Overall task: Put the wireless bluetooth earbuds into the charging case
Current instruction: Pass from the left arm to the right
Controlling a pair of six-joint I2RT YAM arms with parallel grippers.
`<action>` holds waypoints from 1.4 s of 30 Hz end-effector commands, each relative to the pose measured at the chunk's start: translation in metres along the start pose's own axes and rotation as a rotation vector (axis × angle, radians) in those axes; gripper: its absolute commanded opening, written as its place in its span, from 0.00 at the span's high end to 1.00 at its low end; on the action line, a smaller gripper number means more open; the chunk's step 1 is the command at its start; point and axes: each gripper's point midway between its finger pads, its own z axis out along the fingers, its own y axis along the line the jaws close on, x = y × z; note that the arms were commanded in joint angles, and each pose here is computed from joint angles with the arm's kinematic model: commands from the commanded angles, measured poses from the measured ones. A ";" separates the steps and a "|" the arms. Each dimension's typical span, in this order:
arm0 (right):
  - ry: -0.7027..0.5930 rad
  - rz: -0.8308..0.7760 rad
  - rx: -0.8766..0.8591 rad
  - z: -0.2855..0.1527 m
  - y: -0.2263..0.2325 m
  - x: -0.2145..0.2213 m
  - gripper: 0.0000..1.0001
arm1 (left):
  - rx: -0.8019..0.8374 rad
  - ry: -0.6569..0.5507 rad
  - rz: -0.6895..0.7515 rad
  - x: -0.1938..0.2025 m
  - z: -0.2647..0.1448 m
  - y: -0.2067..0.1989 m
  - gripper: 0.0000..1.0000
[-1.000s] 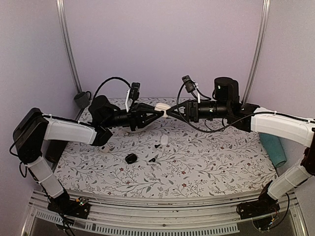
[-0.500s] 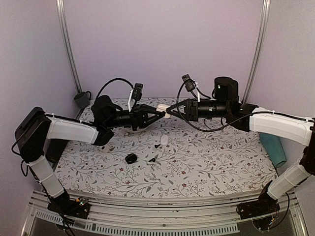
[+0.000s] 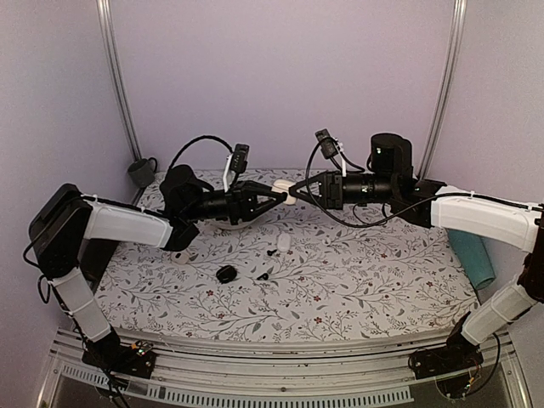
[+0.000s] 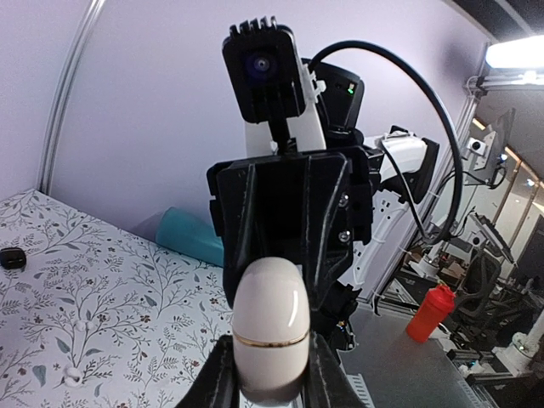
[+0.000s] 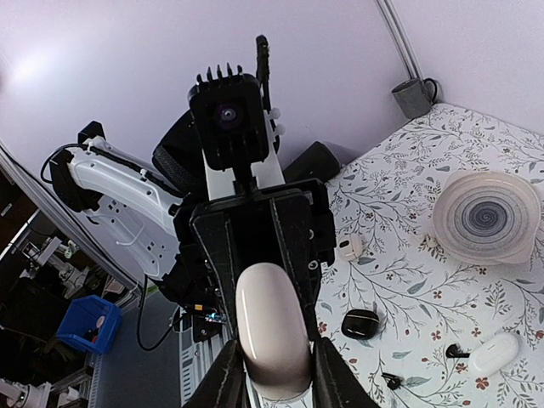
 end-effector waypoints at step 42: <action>-0.052 -0.017 -0.065 -0.009 0.022 -0.013 0.96 | -0.150 -0.063 0.051 -0.007 -0.016 0.020 0.04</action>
